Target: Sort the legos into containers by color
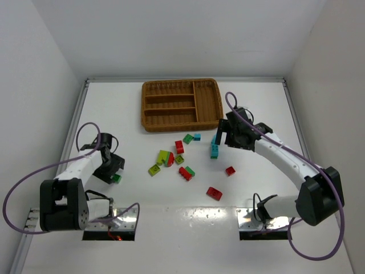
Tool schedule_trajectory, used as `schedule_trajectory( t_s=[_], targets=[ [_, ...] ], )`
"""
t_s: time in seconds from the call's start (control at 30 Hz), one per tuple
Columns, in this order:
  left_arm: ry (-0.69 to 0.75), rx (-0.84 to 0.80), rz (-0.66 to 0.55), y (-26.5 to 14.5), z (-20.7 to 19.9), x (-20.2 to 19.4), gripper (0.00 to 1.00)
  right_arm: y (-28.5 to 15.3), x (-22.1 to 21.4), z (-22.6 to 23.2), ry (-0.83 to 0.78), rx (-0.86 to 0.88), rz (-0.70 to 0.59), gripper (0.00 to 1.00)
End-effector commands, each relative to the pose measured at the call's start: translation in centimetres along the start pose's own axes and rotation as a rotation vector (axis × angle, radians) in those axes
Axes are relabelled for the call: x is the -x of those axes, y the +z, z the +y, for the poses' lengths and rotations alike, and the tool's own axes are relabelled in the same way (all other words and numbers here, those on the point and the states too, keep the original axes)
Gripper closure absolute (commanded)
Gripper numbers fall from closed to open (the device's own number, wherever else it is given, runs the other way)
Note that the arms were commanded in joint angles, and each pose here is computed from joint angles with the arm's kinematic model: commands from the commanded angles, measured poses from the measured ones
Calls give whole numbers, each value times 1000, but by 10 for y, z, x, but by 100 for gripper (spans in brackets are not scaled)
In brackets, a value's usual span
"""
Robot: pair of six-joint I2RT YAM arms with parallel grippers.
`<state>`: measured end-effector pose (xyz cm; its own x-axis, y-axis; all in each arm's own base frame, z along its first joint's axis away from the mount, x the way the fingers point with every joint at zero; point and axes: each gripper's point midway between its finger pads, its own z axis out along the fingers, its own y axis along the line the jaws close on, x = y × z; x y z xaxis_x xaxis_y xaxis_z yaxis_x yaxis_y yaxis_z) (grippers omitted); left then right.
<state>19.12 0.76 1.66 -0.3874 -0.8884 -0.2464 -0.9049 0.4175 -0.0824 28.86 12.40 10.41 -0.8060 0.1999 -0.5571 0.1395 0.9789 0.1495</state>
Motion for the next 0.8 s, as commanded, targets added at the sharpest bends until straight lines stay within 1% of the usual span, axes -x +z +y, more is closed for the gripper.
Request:
schedule_trajectory(
  t_s=[0.0, 0.03, 0.07, 0.2, 0.3, 0.33, 0.43, 0.5, 0.53, 0.63, 0.67, 0.73, 0.77],
  targets=[
    [-37, -24, 8, 6, -5, -1, 29, -6, 7, 8, 0, 38, -32, 1],
    [-37, -31, 17, 8, -5, -3, 35, -6, 7, 8, 0, 38, -32, 1],
    [-46, -30, 18, 10, -4, -5, 37, -3, 6, 8, -2, 33, -24, 1],
    [-53, -18, 22, 13, 2, -9, 38, -3, 6, 8, -2, 33, -24, 1],
    [-55, -22, 7, 14, 1, -6, 44, -1, 4, 7, -4, 28, -17, 1],
    [-46, -22, 6, 14, 1, -6, 47, -1, 4, 7, -4, 28, -17, 1],
    [-46, -26, 15, 14, 0, -7, 60, -1, 5, 6, -4, 21, -22, 1],
    [-40, -58, 10, 8, -8, -3, 67, -1, 5, 6, -4, 20, -22, 1],
    [-18, -94, 11, 1, -19, -1, 71, -1, 3, 5, -6, 16, -14, 1],
    [60, -224, -30, -28, -55, 6, 71, -3, 7, 6, -4, 20, -22, 1],
    [89, -293, -75, -50, -78, 18, 71, -3, 7, 6, -4, 20, -22, 1],
    [171, -377, -112, -72, -112, 19, 71, -5, 6, 6, -4, 20, -22, 1],
    [208, -458, -166, -101, -141, 31, 71, -5, 6, 6, -4, 20, -22, 1]
  ],
)
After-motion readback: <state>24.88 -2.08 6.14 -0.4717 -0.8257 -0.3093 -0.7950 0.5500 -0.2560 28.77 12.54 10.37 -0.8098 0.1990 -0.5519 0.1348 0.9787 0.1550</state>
